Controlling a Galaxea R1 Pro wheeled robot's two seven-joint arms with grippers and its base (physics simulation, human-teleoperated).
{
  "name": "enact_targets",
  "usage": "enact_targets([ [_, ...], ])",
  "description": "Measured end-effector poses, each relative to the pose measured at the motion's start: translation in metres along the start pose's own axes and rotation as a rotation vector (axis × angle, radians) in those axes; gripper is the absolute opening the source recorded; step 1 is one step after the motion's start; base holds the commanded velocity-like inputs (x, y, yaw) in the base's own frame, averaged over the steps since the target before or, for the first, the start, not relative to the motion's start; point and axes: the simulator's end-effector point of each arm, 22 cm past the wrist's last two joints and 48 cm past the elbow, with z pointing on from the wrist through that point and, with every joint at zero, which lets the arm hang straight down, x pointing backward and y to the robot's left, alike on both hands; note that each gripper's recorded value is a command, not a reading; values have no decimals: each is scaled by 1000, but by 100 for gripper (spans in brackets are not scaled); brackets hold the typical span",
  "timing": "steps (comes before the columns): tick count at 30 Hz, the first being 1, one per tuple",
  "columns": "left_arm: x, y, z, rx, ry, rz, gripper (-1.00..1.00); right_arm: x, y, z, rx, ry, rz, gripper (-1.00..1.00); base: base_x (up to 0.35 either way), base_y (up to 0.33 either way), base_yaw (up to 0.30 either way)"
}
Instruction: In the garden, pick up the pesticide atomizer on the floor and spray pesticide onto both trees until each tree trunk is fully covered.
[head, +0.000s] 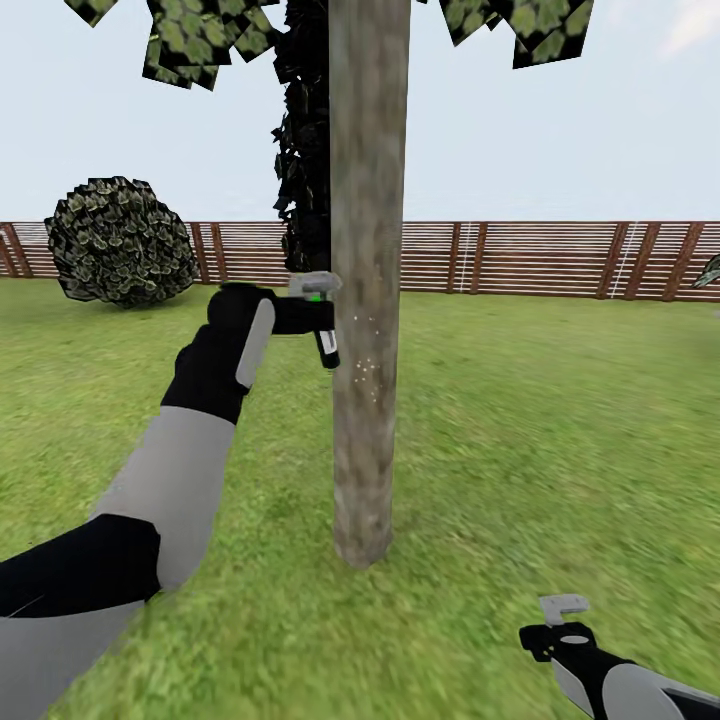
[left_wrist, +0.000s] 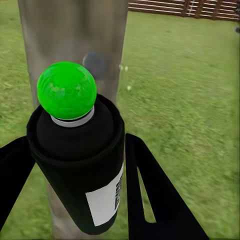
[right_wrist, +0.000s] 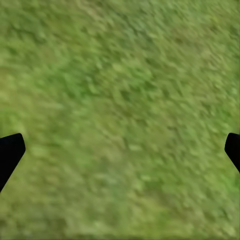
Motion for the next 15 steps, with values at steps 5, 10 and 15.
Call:
enact_targets([
  [5,-47,-8,-14,2,-46,27,-100,1,-1,0,1,2,-1,100,0,0,0],
  [10,-77,-10,-16,-7,-42,44,-100,1,-2,0,3,3,-1,100,0,0,0],
  [15,-102,-12,-18,-14,-30,56,-100,1,-2,0,3,3,-1,100,0,0,0],
])
